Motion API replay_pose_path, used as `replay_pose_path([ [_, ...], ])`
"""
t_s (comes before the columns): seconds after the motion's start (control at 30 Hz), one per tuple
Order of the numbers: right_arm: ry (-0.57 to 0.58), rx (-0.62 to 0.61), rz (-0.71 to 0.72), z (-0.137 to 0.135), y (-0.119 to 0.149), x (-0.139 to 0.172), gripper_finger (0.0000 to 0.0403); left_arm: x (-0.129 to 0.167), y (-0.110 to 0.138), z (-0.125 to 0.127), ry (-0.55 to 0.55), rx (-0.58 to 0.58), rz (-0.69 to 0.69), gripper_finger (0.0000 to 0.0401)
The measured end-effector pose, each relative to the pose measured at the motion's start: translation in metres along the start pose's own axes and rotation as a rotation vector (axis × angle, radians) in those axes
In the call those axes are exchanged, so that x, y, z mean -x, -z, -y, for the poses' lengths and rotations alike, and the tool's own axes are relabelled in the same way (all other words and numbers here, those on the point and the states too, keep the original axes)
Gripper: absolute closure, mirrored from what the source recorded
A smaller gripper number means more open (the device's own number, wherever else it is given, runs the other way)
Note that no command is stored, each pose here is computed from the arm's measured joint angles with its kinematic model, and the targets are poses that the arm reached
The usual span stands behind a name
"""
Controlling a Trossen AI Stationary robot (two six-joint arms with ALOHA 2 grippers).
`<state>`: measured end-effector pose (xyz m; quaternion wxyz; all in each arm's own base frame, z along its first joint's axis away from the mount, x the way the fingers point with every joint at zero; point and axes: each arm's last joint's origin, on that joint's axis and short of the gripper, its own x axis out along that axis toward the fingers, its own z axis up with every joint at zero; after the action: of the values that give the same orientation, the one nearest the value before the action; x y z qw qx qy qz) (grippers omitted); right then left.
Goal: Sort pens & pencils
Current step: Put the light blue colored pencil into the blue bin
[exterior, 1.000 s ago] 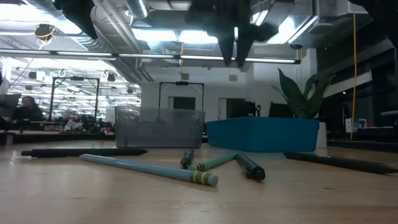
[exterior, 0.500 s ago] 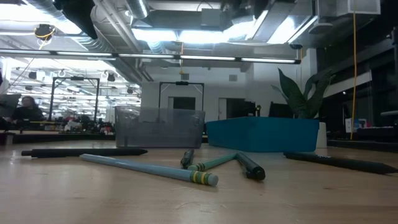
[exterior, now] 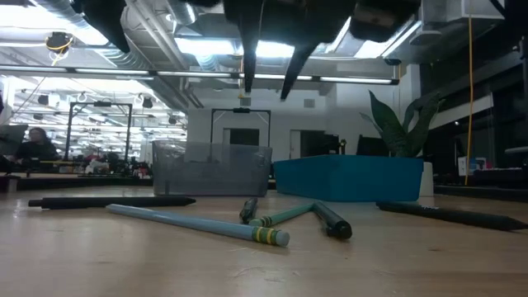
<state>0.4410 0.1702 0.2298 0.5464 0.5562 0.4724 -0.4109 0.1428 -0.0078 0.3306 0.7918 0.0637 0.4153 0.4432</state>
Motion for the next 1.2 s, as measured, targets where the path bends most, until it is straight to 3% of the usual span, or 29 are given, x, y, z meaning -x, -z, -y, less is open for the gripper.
replay_pose_path([
  [0.47,0.083,-0.173,0.081,0.001,-0.016,-0.022,0.0287,0.0,-0.001,-0.001,-0.035,-0.001,0.032,0.036],
  [0.73,0.094,-0.202,0.14,0.003,-0.019,-0.023,0.0287,0.0,-0.002,-0.002,-0.07,-0.001,0.065,0.036],
  [1.2,0.152,-0.222,0.136,0.003,-0.018,-0.05,0.0287,0.0,-0.002,-0.002,-0.069,-0.002,0.063,0.036],
])
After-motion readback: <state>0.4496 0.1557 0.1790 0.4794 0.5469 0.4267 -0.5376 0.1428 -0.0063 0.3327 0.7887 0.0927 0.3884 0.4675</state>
